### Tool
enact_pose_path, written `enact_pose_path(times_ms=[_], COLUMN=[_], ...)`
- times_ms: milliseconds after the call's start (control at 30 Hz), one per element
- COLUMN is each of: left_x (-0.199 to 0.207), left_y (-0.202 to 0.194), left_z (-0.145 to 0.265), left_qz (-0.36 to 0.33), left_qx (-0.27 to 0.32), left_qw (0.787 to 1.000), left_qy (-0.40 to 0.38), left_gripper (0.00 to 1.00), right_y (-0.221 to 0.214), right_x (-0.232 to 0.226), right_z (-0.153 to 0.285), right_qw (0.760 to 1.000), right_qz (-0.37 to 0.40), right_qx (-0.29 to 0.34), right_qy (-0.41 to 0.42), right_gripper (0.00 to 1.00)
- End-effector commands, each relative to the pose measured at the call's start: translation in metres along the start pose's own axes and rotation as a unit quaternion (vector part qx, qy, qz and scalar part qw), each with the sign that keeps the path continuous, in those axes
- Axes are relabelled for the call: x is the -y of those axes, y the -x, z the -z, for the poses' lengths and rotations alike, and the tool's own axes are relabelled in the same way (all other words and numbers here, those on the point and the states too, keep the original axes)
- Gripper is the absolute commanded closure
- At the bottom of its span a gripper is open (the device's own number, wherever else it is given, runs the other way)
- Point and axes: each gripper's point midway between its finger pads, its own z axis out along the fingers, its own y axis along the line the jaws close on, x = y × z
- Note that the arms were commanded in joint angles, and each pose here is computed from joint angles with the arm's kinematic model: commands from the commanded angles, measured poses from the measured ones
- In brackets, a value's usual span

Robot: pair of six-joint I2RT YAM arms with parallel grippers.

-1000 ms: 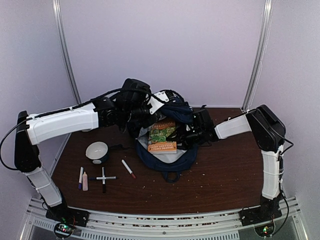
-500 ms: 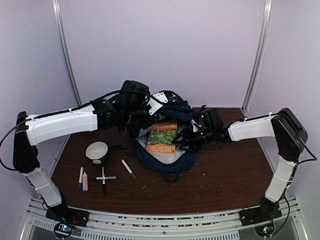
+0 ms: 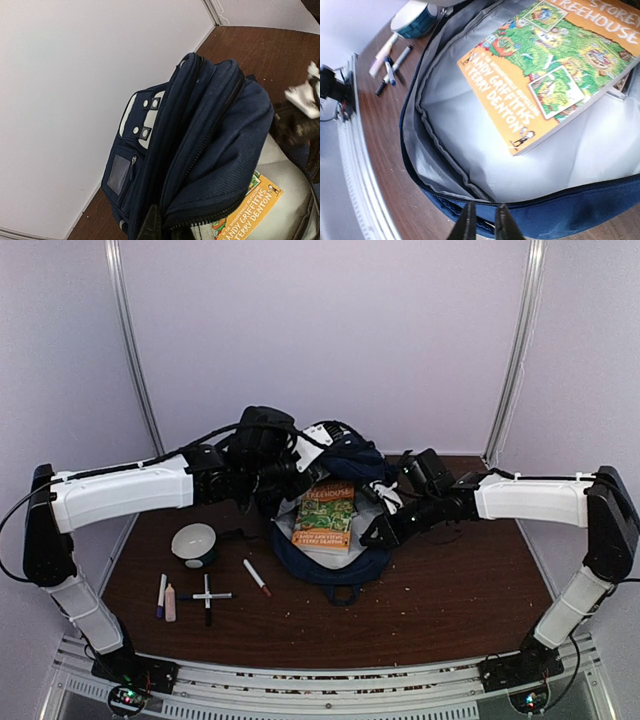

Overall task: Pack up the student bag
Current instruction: Place the student bag in the largest pocket of the bag, then move the book to the largest pocket of the bag.

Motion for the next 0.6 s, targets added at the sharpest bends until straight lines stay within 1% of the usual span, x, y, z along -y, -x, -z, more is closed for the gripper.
enact_pose_path(times_ms=[0,67,100,133,200,233,300,433,567], left_x=[-0.040,-0.044,-0.044,-0.045,-0.044,-0.044,-0.044,-0.043,-0.044], left_y=[0.057,0.058,0.059,0.060,0.060,0.060,0.059,0.060,0.059], left_z=[0.029,0.029,0.029,0.030,0.030,0.030,0.030,0.032,0.032], left_qz=[0.079,0.088,0.091,0.094,0.096,0.097,0.101,0.108,0.107], left_qx=[0.108,0.112,0.113,0.115,0.116,0.115,0.114,0.116,0.112], left_qw=[0.990,0.989,0.989,0.989,0.988,0.988,0.988,0.987,0.988], left_qy=[0.035,0.034,0.031,0.029,0.026,0.025,0.022,0.016,0.015], left_gripper=[1.00,1.00,1.00,1.00,1.00,1.00,1.00,1.00,1.00], right_y=[-0.004,-0.001,0.002,0.009,0.022,0.027,0.037,0.041,0.025], right_x=[0.002,0.004,0.003,0.004,0.004,0.003,0.004,0.003,-0.005], right_z=[-0.001,-0.005,-0.008,-0.009,-0.010,-0.012,-0.016,-0.033,-0.053], right_qw=[0.968,0.952,0.945,0.939,0.929,0.923,0.913,0.894,0.871], right_qz=[0.236,0.285,0.305,0.318,0.337,0.347,0.367,0.408,0.463], right_qx=[-0.030,-0.031,-0.032,-0.031,-0.029,-0.028,-0.028,-0.057,-0.094], right_qy=[-0.077,-0.106,-0.117,-0.131,-0.153,-0.163,-0.175,-0.175,-0.138], right_gripper=[0.90,0.90,0.87,0.84,0.73,0.69,0.64,0.59,0.56])
